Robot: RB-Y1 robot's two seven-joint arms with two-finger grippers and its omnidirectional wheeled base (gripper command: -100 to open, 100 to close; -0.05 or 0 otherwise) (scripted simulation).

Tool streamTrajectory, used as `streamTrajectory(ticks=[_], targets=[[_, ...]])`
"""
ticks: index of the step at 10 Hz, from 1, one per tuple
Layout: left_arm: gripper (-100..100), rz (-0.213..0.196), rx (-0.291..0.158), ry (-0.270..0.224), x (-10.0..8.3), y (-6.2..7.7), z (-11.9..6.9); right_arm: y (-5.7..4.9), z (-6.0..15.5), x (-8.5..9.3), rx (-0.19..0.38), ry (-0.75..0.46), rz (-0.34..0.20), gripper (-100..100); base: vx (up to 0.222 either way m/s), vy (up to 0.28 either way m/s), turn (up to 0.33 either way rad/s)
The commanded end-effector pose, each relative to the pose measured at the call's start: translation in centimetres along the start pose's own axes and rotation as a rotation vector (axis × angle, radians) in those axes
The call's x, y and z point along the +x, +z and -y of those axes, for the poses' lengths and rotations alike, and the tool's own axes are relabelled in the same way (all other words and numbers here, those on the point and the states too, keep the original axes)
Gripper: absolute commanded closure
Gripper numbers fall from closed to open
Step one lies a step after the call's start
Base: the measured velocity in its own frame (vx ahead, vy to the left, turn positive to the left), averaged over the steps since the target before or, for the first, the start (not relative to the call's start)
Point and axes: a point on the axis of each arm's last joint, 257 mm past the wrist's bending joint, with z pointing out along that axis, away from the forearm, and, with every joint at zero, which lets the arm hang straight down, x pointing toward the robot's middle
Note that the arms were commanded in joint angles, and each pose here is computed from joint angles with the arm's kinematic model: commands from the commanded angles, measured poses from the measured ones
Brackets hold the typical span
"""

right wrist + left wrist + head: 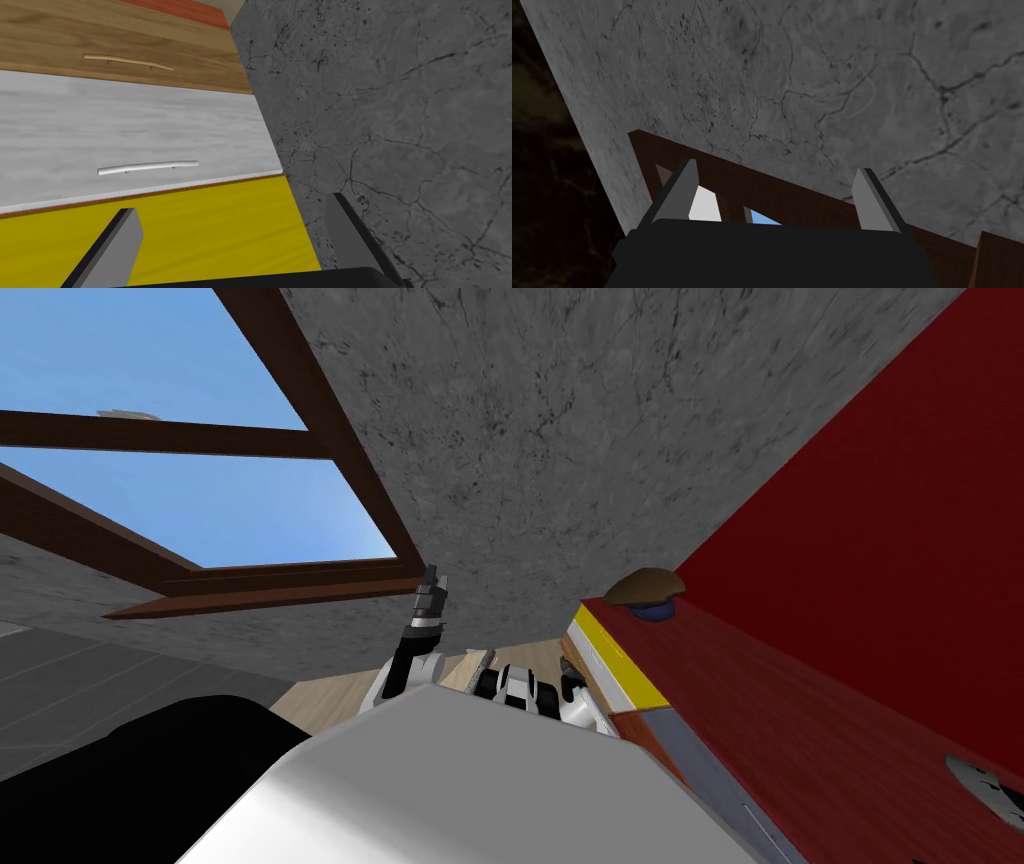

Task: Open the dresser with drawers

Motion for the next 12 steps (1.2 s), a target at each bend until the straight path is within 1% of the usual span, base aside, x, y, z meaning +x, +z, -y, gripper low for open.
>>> streamTrajectory(ticks=[1, 2, 3, 4, 5, 6, 7, 8, 9, 10, 11, 12], targets=[[0, 0.0, 0.0, 0.0, 0.0, 0.0, 0.0, 0.6, 3.0, 1.0, 0.095, -0.086, -0.014, -100, 0.05, 0.031, 0.148], [0, 0.0, 0.0, 0.0, 0.0, 0.0, 0.0, 0.5, 4.0, 1.3, 0.129, -0.09, -0.019, -100, 0.039, 0.021, 0.118], [0, 0.0, 0.0, 0.0, 0.0, 0.0, 0.0, 0.7, 5.4, 1.4, 0.174, -0.155, -0.014, -100, 0.06, 0.025, 0.165], [0, 0.0, 0.0, 0.0, 0.0, 0.0, 0.0, 0.6, 6.7, 1.7, 0.218, -0.161, -0.021, -100, 0.067, 0.019, 0.077], [0, 0.0, 0.0, 0.0, 0.0, 0.0, 0.0, 0.6, 7.1, 1.9, 0.224, -0.165, -0.026, -100, 0.047, 0.017, -0.03], [0, 0.0, 0.0, 0.0, 0.0, 0.0, 0.0, 0.5, 8.4, 1.4, 0.278, -0.222, -0.009, -100, 0.06, 0.031, 0.136], [0, 0.0, 0.0, 0.0, 0.0, 0.0, 0.0, 0.5, 9.9, 2.2, 0.31, -0.237, -0.027, -100, 0.053, 0.015, 0.087], [0, 0.0, 0.0, 0.0, 0.0, 0.0, 0.0, 0.4, 11.2, 1.8, 0.355, -0.299, -0.015, -100, 0.084, 0.021, 0.118], [0, 0.0, 0.0, 0.0, 0.0, 0.0, 0.0, 0.2, 12.2, 2.0, 0.387, -0.304, -0.02, -100, 0.053, 0.014, 0.089], [0, 0.0, 0.0, 0.0, 0.0, 0.0, 0.0, 0.1, 12.9, 2.4, 0.399, -0.313, -0.029, -100, 0.03, 0.007, -0.019], [0, 0.0, 0.0, 0.0, 0.0, 0.0, 0.0, -0.2, 14.7, 1.8, 0.461, -0.376, -0.018, -100, 0.06, 0.02, 0.096], [0, 0.0, 0.0, 0.0, 0.0, 0.0, 0.0, -0.4, 15.6, 2.2, 0.483, -0.385, -0.026, -100, 0.06, 0.011, 0.081]])
